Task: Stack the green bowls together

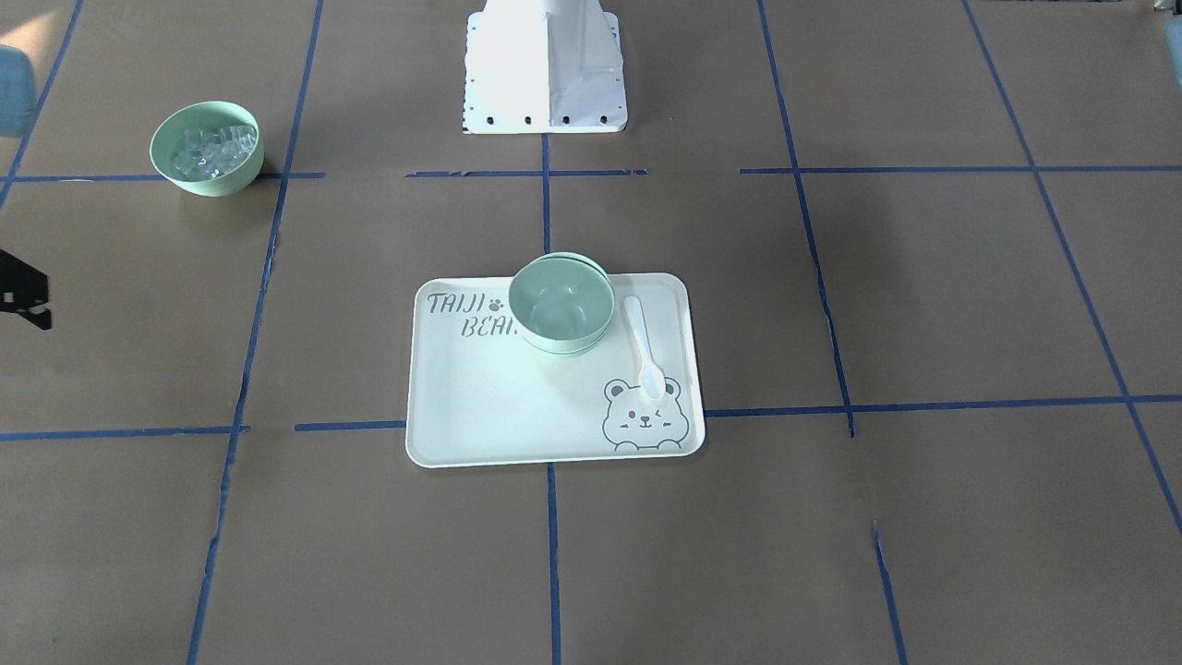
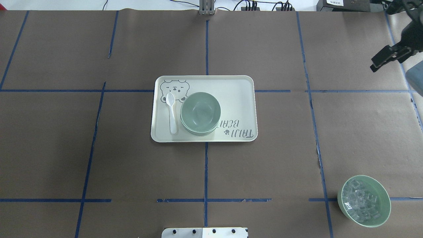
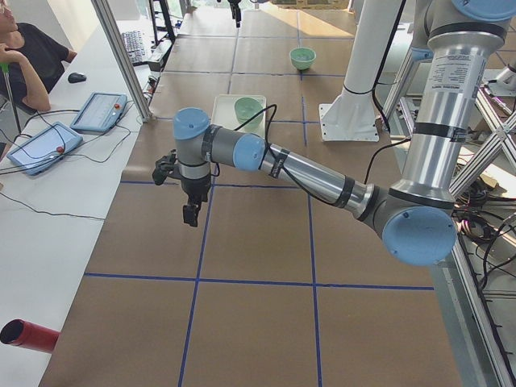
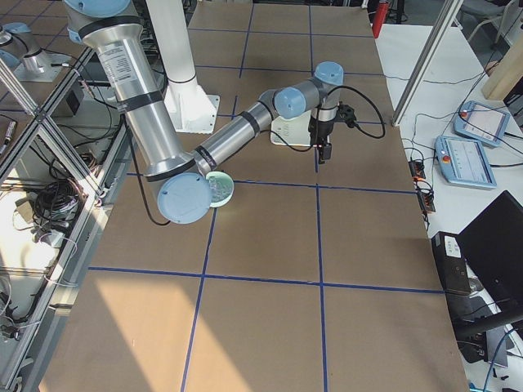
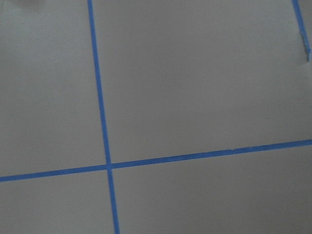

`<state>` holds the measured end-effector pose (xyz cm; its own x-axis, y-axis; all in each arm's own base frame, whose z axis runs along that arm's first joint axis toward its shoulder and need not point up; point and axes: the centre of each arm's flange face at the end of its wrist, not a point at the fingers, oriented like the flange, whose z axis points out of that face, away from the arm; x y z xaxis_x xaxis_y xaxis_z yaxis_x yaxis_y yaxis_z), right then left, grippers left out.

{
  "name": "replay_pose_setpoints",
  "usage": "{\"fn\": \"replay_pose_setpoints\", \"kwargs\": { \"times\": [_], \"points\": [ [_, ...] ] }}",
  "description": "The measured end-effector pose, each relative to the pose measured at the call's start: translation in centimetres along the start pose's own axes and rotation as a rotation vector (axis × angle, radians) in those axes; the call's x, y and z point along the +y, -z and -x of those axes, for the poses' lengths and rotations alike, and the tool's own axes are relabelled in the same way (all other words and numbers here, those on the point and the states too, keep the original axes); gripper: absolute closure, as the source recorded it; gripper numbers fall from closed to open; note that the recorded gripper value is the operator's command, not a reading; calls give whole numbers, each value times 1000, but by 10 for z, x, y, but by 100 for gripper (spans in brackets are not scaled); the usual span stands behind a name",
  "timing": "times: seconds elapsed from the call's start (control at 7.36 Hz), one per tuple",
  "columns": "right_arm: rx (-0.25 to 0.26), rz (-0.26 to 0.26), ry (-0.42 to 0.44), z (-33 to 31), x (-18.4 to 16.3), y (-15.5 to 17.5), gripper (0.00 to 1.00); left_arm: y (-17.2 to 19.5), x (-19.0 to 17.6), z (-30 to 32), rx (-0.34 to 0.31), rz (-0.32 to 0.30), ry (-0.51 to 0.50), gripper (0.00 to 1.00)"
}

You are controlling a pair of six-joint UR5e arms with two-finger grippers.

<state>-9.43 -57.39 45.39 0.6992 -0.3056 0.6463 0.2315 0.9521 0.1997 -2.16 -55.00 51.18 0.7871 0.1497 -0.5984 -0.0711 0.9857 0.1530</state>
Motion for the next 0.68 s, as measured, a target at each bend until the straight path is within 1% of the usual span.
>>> {"fn": "replay_pose_setpoints", "kwargs": {
  "times": [0.14,0.27,0.41,0.68],
  "points": [
    [-33,21,-8,-79,21,-5,0,-12,14,33,3,33,-9,0],
    [-61,31,-24,-147,48,-11,0,-21,31,56,15,55,-19,0],
    [-74,35,-45,-191,70,-14,0,-29,48,71,23,71,-24,0],
    [-78,49,-82,-225,104,-28,0,-42,69,87,31,95,-18,0]
  ]
}}
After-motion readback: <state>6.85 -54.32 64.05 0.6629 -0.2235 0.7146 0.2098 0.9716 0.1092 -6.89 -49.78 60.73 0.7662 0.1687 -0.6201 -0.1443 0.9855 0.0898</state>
